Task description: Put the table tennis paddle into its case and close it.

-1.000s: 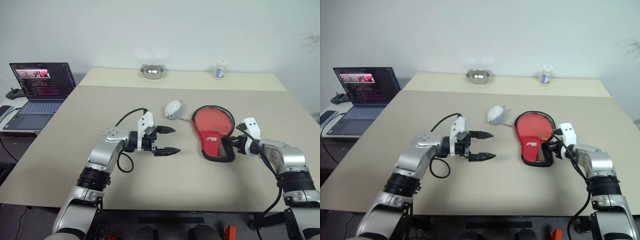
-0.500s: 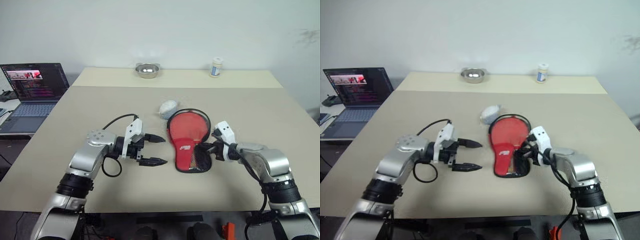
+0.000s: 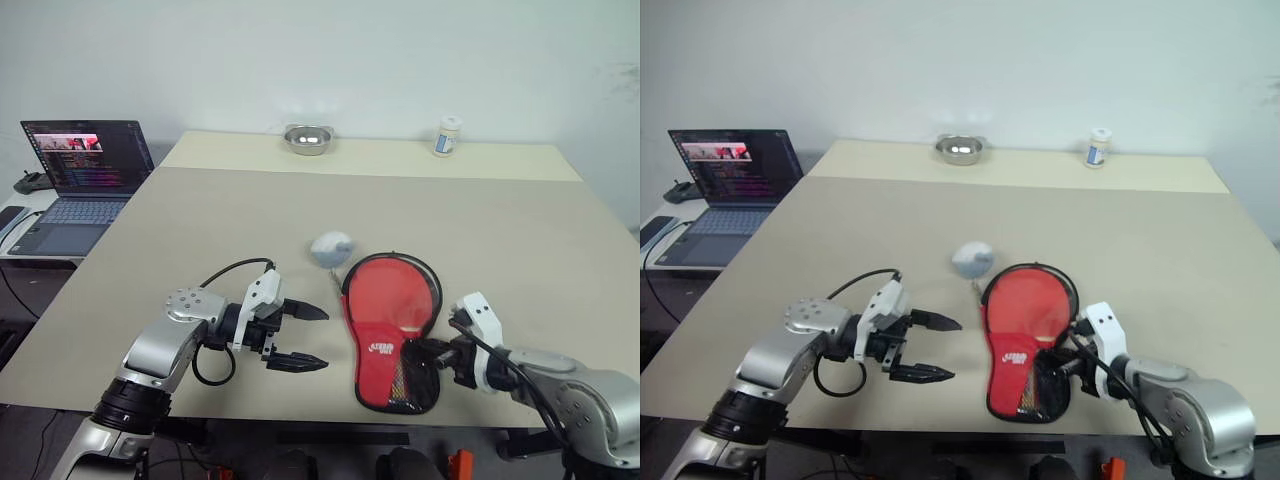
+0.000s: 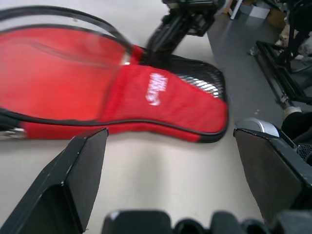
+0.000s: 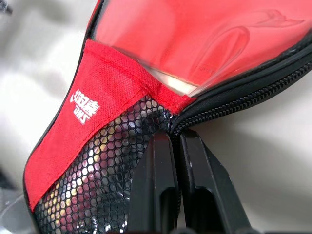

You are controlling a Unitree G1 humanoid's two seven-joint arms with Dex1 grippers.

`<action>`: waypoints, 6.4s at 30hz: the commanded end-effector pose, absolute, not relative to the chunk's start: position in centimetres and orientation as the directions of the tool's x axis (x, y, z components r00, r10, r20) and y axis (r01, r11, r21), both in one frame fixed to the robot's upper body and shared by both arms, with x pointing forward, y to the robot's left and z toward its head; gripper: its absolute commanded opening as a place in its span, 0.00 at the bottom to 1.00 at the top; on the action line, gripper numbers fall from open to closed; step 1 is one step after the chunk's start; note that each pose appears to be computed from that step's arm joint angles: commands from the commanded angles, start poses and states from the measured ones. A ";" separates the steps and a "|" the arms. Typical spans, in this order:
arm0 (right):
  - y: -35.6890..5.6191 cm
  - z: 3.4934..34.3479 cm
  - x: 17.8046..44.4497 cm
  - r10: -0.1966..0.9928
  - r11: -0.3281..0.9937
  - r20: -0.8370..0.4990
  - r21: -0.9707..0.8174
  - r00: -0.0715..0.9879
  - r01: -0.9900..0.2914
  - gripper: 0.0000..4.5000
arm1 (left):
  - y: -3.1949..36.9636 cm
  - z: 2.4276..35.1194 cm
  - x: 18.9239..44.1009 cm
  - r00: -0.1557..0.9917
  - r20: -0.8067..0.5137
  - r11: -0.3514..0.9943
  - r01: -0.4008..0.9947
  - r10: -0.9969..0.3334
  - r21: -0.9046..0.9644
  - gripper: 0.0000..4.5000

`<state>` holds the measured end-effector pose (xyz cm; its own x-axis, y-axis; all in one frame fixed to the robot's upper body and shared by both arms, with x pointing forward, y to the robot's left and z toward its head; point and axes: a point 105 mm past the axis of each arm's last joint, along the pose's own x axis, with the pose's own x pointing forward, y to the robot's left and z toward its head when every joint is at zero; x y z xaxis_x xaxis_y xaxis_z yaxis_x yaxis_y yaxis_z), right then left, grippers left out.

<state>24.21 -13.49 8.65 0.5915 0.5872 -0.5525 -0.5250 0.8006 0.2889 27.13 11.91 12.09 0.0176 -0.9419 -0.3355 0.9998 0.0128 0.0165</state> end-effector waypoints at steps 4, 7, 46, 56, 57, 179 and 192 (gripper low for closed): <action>-14.0 9.1 23.3 0.579 0.804 -0.563 0.275 0.590 -0.527 0.01 | 11.3 12.3 27.0 -0.017 -0.325 -0.029 0.999 -0.945 0.035 1.00; -14.0 9.1 23.3 0.575 0.806 -0.567 0.270 0.590 -0.526 0.01 | 11.1 12.3 27.0 -0.017 -0.324 -0.031 0.999 -0.946 0.037 1.00; -8.7 7.7 31.8 0.628 0.708 -0.376 -0.086 0.681 -0.701 0.99 | 11.2 16.3 35.0 0.416 -0.222 0.363 0.899 -0.882 0.243 1.00; -8.7 6.7 31.3 0.625 0.700 -0.401 -0.091 0.670 -0.708 0.99 | 11.4 18.8 40.8 0.609 -0.154 0.537 0.773 -0.778 0.338 1.00; -8.7 6.7 31.3 0.626 0.700 -0.400 -0.090 0.670 -0.708 0.99 | 11.4 18.4 41.1 0.609 -0.179 0.539 0.778 -0.772 0.322 1.00; -8.2 -0.3 25.7 0.578 0.637 -0.714 0.093 0.394 -0.765 1.00 | -18.6 18.4 33.8 0.311 -0.220 0.063 0.695 -0.925 0.716 0.13; -8.3 -0.3 25.9 0.570 0.640 -0.715 0.079 0.404 -0.764 1.00 | -21.3 17.6 29.2 0.088 -0.223 -0.074 0.775 -0.971 0.628 0.13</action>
